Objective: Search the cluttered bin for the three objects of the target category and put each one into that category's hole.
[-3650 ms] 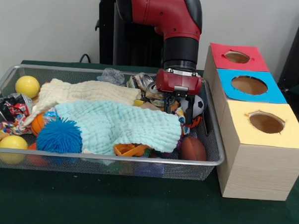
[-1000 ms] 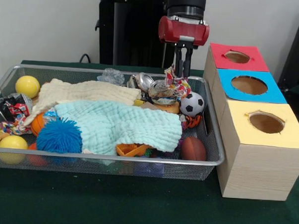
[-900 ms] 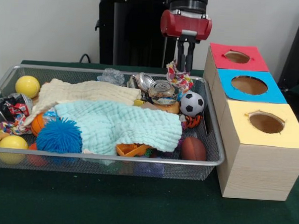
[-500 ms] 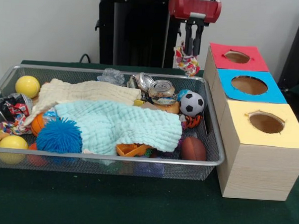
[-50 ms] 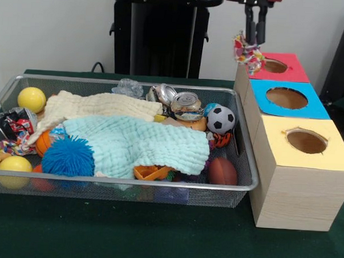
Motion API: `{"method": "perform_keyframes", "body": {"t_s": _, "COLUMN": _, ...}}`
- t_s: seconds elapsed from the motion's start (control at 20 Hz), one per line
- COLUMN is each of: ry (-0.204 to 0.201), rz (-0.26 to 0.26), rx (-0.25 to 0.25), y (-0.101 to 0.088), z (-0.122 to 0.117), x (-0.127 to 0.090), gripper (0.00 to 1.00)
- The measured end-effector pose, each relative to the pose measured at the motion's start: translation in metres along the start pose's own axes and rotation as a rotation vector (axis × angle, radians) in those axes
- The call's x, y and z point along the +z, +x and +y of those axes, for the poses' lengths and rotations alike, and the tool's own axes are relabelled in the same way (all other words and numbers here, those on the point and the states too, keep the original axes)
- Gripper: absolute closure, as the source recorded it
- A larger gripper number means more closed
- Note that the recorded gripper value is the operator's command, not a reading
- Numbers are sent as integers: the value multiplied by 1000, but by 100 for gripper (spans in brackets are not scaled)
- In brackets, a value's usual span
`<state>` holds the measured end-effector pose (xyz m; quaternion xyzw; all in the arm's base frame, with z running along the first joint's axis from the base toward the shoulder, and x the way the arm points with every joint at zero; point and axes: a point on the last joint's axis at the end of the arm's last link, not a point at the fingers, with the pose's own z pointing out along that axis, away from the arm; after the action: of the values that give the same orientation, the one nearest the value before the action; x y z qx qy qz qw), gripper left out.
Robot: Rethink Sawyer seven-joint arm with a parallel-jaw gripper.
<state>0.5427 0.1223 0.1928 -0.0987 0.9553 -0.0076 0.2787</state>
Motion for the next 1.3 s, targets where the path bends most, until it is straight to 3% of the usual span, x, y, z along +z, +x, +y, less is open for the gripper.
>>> {"method": "perform_keyframes", "body": {"t_s": 0.3, "ry": -34, "rz": -61, "rx": 83, "y": -20, "z": 14, "x": -2, "gripper": 100}}
{"method": "perform_keyframes", "body": {"t_s": 0.6, "ry": -46, "rz": -142, "rx": 119, "y": -26, "z": 29, "x": 2, "gripper": 100}}
{"method": "perform_keyframes", "body": {"t_s": 0.9, "ry": -67, "rz": -212, "rx": 119, "y": -16, "z": 53, "x": 23, "gripper": 100}}
{"method": "perform_keyframes", "body": {"t_s": 1.3, "ry": -76, "rz": -220, "rx": 134, "y": 5, "z": 61, "x": 51, "gripper": 100}}
